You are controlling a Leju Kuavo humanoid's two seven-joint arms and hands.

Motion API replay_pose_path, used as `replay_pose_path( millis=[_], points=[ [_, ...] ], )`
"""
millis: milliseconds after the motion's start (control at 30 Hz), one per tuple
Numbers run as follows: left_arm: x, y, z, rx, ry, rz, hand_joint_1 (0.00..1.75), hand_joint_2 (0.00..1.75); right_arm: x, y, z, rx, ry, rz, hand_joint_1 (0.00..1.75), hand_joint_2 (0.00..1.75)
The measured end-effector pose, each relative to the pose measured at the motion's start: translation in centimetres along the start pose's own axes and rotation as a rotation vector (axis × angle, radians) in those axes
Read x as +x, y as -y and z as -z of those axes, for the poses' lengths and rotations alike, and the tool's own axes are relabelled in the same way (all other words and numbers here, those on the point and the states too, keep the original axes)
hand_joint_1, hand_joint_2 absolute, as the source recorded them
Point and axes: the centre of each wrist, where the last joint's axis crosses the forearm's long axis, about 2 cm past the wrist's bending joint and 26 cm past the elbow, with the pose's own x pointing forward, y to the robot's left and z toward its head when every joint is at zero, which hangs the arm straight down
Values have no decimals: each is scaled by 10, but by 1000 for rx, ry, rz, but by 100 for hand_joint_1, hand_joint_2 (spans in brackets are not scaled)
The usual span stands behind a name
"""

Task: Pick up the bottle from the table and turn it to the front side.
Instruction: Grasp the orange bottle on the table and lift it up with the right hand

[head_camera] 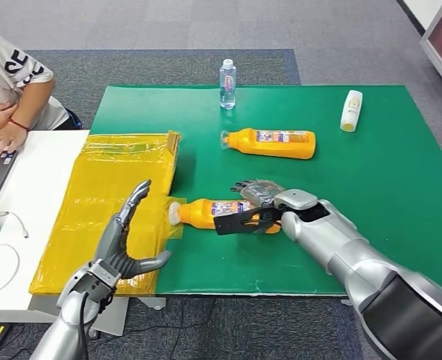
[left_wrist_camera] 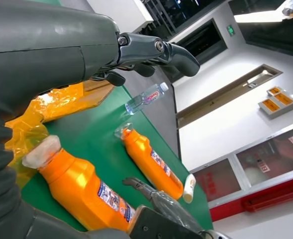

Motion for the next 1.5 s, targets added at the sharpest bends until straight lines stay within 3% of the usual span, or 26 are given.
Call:
replay_pose_path(
  millis=[767,867,1000,1033,1500],
  points=[
    [-2,-10,5,33,13,-3,0,175,-8,-8,1,156,-38,5,0,175],
    [-2,-12,7,36,17,2,0,175,-9,-9,1,164,-40,7,20,175],
    [-2,-14,9,37,22,6,0,175,-9,-8,0,167,-39,11,168,175],
    [-2,-14,9,37,22,7,0,175,-10,-8,0,164,-39,13,175,175],
    [-2,-16,10,38,24,11,0,175,-11,-10,0,116,-23,49,175,175]
  ],
)
